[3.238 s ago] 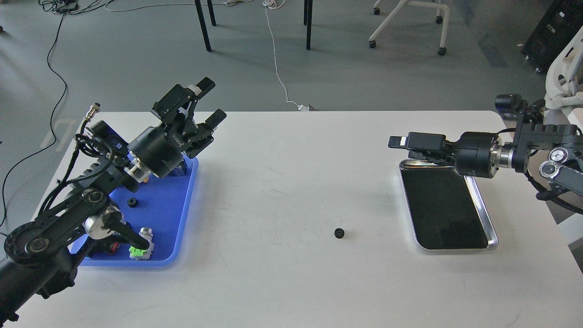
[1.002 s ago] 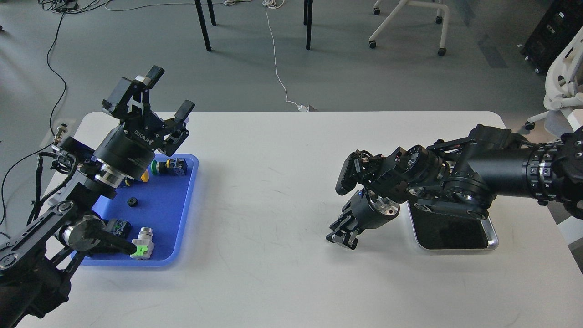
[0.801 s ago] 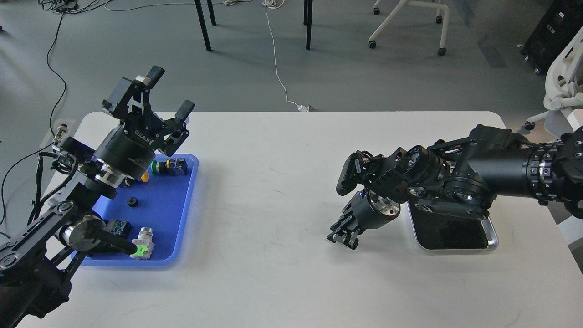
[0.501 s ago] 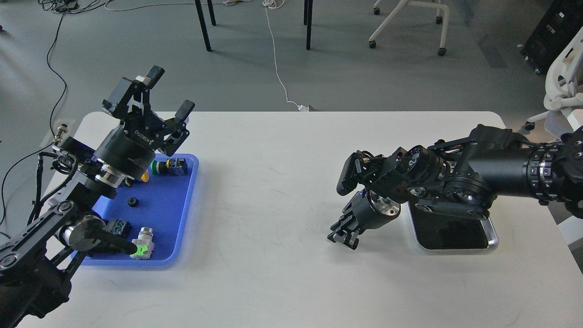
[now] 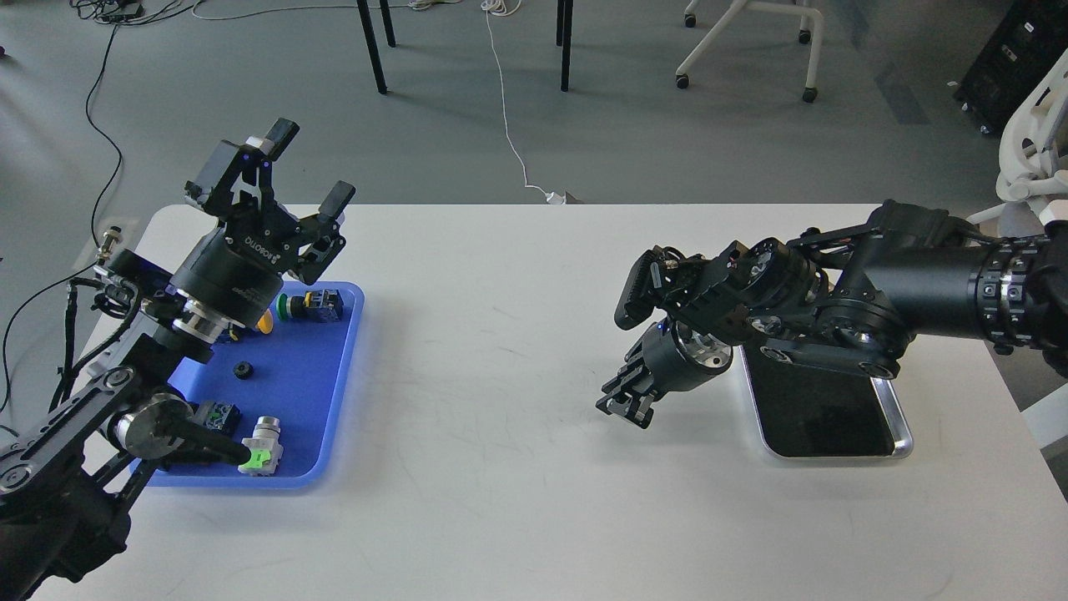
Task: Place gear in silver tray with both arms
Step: 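Carry the gear into the silver tray and open the right gripper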
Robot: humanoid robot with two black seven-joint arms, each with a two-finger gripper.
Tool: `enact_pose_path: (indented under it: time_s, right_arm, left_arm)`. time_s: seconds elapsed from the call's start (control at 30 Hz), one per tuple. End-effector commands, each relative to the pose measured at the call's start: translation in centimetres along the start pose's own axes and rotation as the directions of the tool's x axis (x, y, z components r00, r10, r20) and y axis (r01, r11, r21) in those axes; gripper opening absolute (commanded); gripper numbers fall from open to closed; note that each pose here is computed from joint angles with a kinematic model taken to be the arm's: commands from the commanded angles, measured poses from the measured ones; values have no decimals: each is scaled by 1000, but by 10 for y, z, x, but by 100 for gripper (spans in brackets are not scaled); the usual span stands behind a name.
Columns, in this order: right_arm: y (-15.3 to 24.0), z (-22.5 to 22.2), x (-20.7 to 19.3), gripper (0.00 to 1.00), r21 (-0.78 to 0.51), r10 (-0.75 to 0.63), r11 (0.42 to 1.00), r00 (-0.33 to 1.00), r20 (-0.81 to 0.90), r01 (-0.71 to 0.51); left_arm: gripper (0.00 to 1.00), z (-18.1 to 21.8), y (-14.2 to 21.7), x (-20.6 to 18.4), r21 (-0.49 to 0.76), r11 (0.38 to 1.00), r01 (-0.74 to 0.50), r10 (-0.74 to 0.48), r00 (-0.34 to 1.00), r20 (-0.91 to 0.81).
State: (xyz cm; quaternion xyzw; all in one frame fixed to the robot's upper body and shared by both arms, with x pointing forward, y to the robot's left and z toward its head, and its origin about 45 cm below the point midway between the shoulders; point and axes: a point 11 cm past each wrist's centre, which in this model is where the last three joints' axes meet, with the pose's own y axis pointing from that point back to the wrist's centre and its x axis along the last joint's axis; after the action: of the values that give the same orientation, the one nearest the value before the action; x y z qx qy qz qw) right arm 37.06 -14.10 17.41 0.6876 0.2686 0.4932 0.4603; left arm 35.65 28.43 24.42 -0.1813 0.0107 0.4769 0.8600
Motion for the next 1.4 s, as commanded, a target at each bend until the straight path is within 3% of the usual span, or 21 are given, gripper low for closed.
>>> enact_pose_path:
  time_s: [0.0,0.13,0.3,0.63,0.97,1.03,1.1,1.17,1.37]
  right_arm:
    - [27,22,6,14,-69,26,997,1000,6,-25]
    - [64,58,-9,14,-176,51,984,997,63,-39]
    - [99,100,-61,14,-304,67,953,980,187,-7]
    - [98,112,-146,15,-338,40,937,939,343,84]
    - [72,107,-168,19,-323,29,942,934,356,94]
    - [72,107,-167,27,-324,32,942,934,356,91]
    - [72,106,-166,54,-322,36,943,933,357,87]
    - [74,107,-167,70,-326,46,942,930,364,81]
    - [91,111,-151,94,-348,171,937,897,408,-21]
  left_arm:
    - [98,0,0,0,0,1000,0,0,1000,0]
    - [98,0,0,0,-1,1000,0,0,1000,-1]
    - [98,-1,-1,-2,-2,1000,4,-4,1000,-6]
    - [98,-4,-3,-5,-5,1000,5,-5,1000,-18]
    - [98,-4,-2,-5,-4,1000,5,-5,1000,-15]
    - [98,-4,-2,-5,-4,1000,5,-5,1000,-15]
    - [98,-3,-2,-5,-3,1000,5,-5,1000,-13]
    - [98,-3,-2,-4,-3,1000,5,-5,1000,-12]
    - [98,-2,-2,-3,-1,1000,5,-5,1000,-6]
